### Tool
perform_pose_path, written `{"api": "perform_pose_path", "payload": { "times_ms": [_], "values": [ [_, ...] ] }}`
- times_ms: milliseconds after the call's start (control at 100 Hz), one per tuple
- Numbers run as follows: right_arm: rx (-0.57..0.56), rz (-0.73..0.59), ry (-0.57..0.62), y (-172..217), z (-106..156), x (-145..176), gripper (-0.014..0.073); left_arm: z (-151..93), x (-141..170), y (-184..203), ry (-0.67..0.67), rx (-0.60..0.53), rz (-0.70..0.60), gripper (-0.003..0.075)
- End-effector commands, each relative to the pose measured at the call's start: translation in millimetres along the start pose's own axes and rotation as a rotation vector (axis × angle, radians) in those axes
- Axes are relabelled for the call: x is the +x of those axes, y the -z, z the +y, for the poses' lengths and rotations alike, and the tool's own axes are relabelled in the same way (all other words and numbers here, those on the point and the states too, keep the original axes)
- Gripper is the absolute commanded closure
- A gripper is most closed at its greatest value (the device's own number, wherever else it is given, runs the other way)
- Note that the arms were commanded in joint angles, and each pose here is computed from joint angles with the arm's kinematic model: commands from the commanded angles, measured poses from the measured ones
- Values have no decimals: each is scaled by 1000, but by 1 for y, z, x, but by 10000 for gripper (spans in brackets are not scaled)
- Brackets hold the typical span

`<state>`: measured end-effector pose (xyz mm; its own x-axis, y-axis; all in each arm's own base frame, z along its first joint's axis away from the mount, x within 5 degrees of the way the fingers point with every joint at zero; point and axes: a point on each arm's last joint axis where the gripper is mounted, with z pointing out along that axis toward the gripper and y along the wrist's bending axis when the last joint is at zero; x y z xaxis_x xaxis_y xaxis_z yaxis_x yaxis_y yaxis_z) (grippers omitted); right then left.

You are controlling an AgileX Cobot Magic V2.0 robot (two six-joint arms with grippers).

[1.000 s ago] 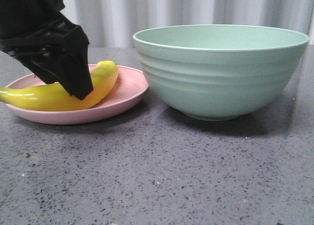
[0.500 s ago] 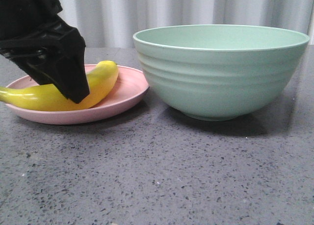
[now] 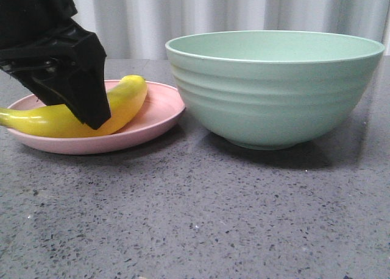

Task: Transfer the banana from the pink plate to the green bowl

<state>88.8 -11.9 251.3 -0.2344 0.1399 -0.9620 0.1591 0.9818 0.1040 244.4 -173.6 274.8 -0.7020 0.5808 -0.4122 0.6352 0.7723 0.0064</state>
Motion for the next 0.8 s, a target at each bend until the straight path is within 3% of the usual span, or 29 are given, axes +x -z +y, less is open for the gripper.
{"api": "perform_pose_path", "payload": {
  "times_ms": [0, 170, 380, 790],
  "values": [
    [-9, -100, 7, 1, 2, -17, 657, -3, -8, 18, 4, 8, -80, 338],
    [-9, -100, 7, 1, 2, -17, 657, -4, -8, 18, 12, 18, -81, 453],
    [-9, -100, 7, 1, 2, -17, 657, -4, -8, 18, 14, 20, -81, 531],
    [-13, -105, 49, 2, 2, -19, 657, -4, -20, 34, 4, 19, -112, 576]
  ]
}}
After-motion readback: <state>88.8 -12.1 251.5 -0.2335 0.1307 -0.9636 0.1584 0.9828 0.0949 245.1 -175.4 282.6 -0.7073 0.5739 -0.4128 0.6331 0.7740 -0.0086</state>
